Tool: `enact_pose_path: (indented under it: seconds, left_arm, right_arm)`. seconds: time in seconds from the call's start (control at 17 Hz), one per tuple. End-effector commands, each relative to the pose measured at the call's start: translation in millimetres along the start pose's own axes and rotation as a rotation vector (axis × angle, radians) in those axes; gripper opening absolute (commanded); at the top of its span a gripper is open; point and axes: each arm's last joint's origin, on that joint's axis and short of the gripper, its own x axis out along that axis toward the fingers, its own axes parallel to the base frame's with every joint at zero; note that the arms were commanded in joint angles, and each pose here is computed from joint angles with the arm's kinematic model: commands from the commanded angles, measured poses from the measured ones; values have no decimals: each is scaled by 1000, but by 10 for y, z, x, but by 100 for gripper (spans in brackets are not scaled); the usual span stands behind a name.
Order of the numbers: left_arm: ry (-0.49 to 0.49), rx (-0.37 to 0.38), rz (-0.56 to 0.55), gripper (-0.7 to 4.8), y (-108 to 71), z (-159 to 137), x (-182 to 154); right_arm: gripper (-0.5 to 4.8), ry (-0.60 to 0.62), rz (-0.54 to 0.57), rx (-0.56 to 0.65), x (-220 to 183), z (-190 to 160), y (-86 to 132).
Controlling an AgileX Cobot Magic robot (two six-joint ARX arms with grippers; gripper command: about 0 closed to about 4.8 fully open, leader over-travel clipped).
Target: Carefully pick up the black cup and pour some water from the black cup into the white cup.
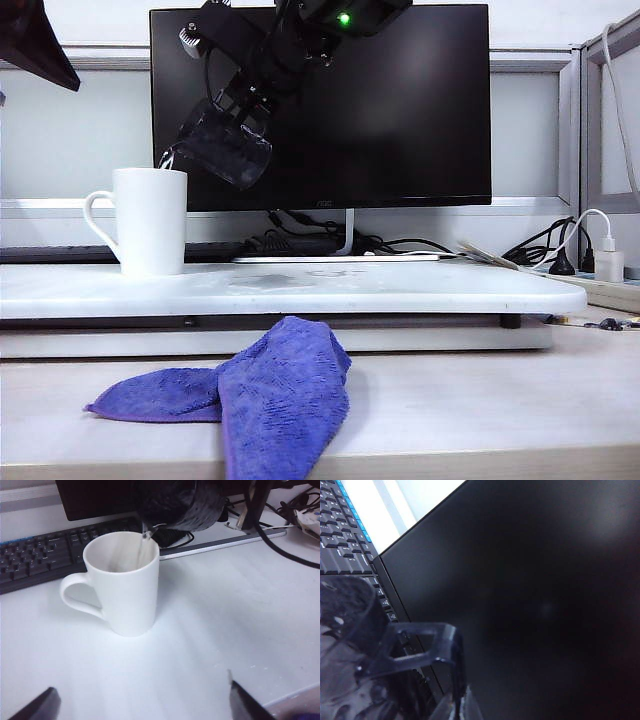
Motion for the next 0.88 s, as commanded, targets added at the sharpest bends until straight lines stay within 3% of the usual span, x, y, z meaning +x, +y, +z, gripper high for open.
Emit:
enact_pose_path:
  seconds: [0.06, 0.88]
  left_arm:
    - [-3, 2, -1, 479, 1, 7, -7]
    - [-3, 2, 0, 479, 1, 7, -7]
  right_arm:
    - [-6, -57, -72, -7, -35, 112, -110]
    - [-5, -66, -82, -75, -37, 127, -115]
